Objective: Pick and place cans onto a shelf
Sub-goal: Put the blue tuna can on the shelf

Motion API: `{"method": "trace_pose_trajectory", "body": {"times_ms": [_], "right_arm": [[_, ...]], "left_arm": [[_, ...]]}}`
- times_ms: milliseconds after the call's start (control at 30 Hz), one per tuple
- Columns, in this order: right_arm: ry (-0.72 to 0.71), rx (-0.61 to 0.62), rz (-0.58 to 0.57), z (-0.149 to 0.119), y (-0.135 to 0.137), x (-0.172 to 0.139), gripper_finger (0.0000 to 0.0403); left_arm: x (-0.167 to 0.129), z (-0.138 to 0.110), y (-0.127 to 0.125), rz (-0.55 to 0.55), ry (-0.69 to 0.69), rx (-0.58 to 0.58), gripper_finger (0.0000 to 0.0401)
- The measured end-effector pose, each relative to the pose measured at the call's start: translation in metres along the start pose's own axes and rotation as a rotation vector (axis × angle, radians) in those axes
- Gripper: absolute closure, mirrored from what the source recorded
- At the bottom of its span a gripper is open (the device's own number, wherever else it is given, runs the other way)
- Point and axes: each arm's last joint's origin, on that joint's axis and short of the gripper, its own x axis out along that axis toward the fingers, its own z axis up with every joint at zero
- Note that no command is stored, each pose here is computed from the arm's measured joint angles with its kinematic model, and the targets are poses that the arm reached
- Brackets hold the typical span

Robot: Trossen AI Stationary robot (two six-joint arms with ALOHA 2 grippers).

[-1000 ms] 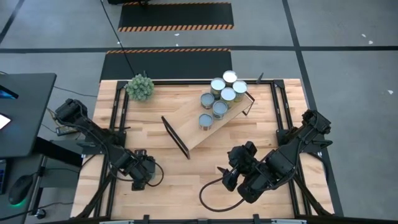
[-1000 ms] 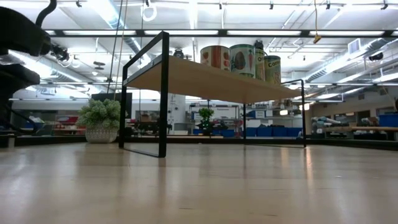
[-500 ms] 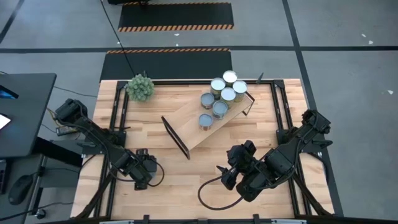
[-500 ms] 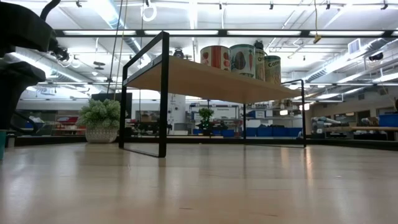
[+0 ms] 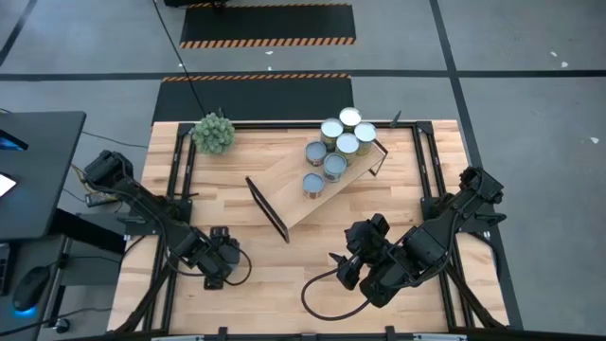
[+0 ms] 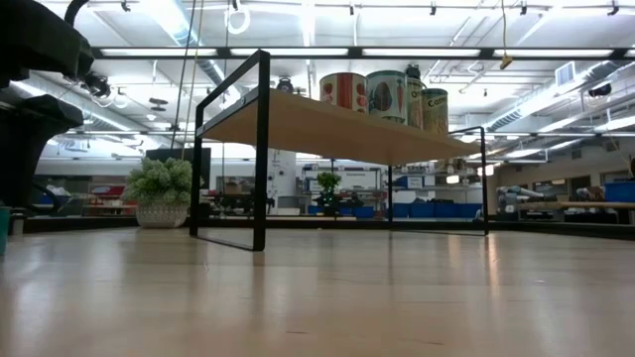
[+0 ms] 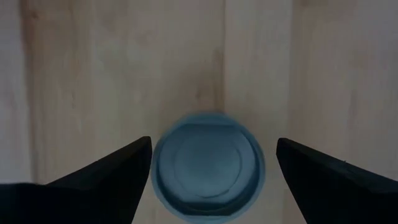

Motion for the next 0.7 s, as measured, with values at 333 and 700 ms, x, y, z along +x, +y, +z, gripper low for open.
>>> {"method": "trace_pose_trajectory", "body": {"times_ms": [333,700], "right_arm": [[0.0,-0.001,0.0,0.0,0.0,0.0,0.0055],[0.0,-0.003,0.0,0.0,0.0,0.0,0.0055]], "left_arm": [[0.0011,0.0038,0.0023,-0.055,0.029,-0.023,0.0048],[0.0009,0.0022,0.0006,-0.116,0.078,0.021,0.0048]]}}
